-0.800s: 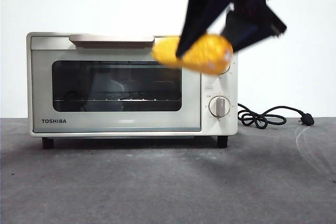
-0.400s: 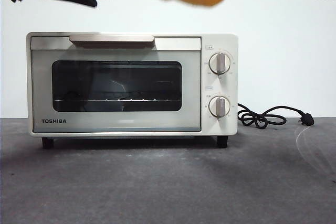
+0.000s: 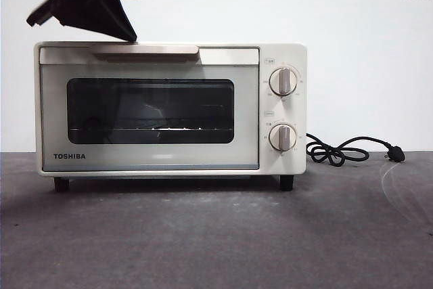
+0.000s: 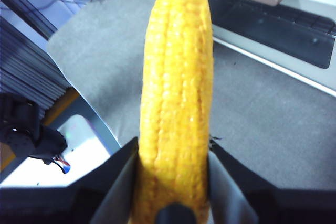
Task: Take the corn from the table,put the corn in the oven
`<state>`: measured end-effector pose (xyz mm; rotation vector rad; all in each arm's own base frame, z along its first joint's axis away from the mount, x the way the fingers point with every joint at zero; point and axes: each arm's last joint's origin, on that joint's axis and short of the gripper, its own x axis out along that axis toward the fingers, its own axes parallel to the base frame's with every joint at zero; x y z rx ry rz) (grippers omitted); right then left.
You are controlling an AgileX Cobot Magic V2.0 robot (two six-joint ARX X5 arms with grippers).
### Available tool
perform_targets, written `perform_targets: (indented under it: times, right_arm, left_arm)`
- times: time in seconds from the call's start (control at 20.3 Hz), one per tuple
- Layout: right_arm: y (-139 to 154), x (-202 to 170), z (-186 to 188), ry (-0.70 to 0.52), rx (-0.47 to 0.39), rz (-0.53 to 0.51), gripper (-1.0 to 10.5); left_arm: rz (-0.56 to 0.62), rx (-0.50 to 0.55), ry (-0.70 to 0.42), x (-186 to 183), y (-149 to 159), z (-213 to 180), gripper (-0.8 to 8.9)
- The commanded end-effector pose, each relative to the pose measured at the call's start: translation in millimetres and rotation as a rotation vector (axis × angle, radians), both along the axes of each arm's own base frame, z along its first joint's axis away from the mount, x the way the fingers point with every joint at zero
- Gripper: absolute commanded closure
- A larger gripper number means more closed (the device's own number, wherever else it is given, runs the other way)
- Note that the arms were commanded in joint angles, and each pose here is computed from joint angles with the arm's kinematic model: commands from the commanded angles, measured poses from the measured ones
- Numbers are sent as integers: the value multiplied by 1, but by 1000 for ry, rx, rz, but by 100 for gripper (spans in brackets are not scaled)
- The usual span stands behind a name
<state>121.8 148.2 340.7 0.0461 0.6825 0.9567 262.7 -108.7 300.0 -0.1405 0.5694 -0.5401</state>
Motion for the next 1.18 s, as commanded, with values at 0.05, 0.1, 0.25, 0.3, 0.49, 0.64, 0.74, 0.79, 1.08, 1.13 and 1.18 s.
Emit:
perform_targets:
  times: [0.05,0.1,0.25,0.3,0.49,0.64,0.74,0.79,1.08,1.13,1.18]
  right_arm:
    - [-1,-2,4,-6,20,-5,958]
    - [-2,-2,4,-8,20,-9,958]
    - [-3,-2,5,-13,22,-13,958]
    - [-3,-2,5,-14,22,-13,958]
    - [-3,-2,5,-14,21,-14,958]
    - [-3,-2,5,-14,21,-13,958]
    - [-3,-2,5,-14,21,-14,958]
    - [-3,-2,5,-14,21,-14,958]
    - [-3,-2,5,-14,20,-13,958]
    - [-3,-2,5,-14,20,-14,958]
    - [-3,-2,5,-14,20,-14,958]
  left_arm:
    - [-25,40,19,0,-4,-5,819]
    - [-33,49,32,-1,-5,-7,819]
    - [-50,81,65,-5,-7,-10,819]
    - [-52,96,74,-6,-8,-12,819]
    - [-73,128,137,-13,-12,-17,819]
    - [-96,150,183,-18,-16,-21,819]
    - [-112,165,212,-22,-19,-23,818]
    - [-120,174,230,-25,-20,-25,819]
    - [-158,246,339,-39,-26,-33,819]
    - [-158,269,354,-42,-26,-34,819]
    - [-154,290,364,-44,-27,-35,819]
